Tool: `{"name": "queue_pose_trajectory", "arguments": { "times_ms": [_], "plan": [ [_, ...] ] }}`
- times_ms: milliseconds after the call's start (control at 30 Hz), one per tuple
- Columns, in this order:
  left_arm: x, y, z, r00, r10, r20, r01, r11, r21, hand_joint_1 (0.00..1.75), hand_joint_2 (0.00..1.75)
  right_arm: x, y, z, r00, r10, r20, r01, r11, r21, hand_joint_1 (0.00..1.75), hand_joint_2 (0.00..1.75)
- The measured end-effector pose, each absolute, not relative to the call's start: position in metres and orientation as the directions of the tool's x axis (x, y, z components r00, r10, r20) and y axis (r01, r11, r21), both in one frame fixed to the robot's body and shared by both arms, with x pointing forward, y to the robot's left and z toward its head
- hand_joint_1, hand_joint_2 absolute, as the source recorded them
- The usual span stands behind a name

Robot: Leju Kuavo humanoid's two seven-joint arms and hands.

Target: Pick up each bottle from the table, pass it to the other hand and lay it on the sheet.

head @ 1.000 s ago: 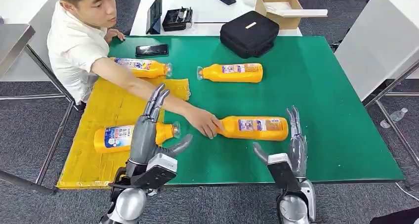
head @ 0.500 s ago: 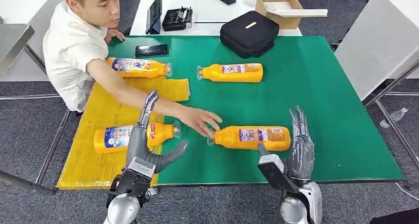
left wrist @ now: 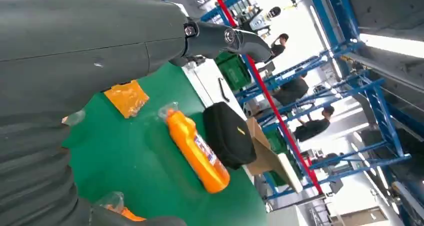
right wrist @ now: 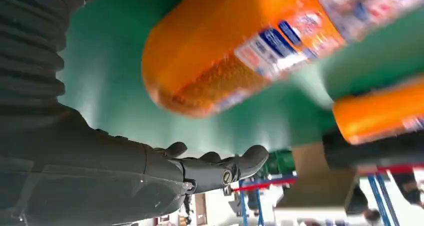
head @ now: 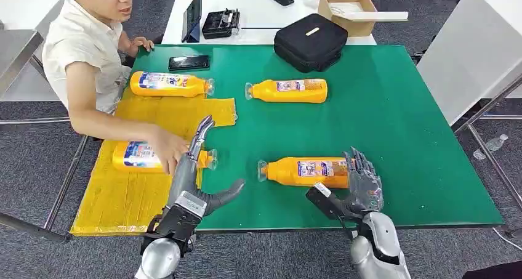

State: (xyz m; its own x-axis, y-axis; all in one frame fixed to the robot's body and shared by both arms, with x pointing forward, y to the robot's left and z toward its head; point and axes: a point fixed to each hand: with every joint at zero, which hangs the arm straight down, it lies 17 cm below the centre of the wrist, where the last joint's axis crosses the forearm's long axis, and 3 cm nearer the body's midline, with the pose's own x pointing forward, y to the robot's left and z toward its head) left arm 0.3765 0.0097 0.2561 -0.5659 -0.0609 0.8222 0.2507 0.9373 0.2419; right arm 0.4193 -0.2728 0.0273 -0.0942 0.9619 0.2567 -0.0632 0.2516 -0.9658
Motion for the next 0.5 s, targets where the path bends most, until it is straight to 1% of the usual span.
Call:
{"name": "queue_pose_trajectory", "arguments": {
  "times_ms": [167,500],
  "plan": [
    [0.375,0.004,0.257,-0.569,-0.054,0.820,0.264,0.933,0.245,0.00,1.75,0.430,-0.283,0.009,-0.096,0.976,0.194,-0.114,0.183,-0.976,0.00,1.75],
    [0.375,0.002,0.259,-0.572,-0.047,0.819,0.273,0.931,0.244,0.00,1.75,0.441,-0.280,-0.003,-0.118,0.979,0.169,-0.162,0.149,-0.976,0.00,1.75]
  ]
}}
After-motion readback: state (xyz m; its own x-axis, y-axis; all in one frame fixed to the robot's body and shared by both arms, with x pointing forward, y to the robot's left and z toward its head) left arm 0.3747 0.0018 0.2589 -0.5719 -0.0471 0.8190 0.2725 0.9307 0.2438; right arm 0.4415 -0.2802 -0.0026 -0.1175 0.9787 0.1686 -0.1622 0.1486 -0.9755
